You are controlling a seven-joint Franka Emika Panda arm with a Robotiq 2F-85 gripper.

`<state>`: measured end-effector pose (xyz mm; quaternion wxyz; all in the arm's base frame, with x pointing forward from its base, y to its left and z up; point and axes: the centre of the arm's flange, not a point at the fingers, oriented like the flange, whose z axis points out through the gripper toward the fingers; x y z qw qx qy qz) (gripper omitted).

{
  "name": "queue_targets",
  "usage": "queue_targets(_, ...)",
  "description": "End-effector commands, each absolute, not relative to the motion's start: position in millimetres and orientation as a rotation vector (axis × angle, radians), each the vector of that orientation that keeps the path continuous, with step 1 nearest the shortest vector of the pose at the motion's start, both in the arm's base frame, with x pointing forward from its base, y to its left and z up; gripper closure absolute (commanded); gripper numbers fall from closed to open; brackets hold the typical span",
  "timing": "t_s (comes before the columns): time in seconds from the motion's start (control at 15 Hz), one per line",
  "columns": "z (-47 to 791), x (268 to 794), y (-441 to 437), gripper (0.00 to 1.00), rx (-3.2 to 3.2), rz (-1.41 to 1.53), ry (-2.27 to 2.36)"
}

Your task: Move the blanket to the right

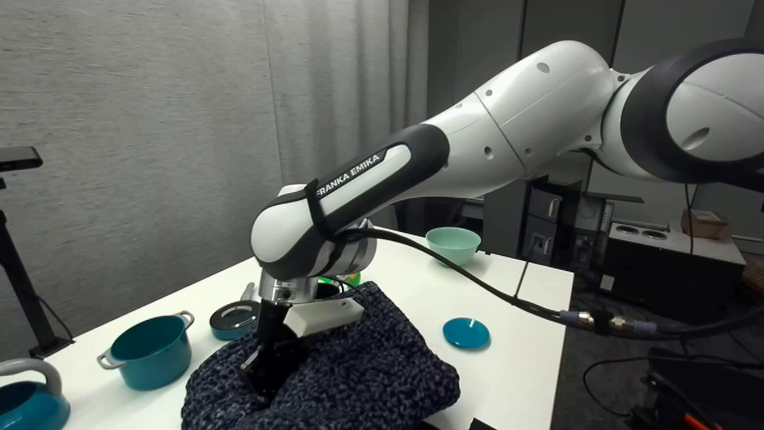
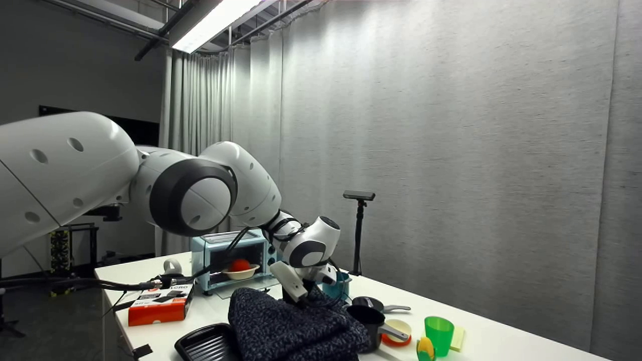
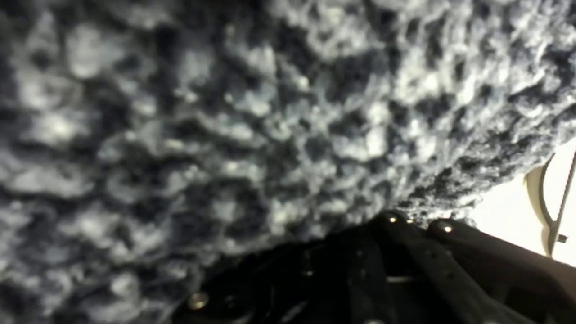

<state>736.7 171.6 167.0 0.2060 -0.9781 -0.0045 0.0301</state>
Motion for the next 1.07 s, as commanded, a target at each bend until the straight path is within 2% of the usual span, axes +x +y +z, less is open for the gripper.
queue_targets(0.0,110.6,726.8,117.6,1.00,-2.795,0.157,0.175)
queue_targets(0.4,117.5,711.3,66.9,1.00,-2.777,0.201,0.470)
queue_targets(1.0,115.2,678.2,36.7,1.00,-2.783,0.329,0.618)
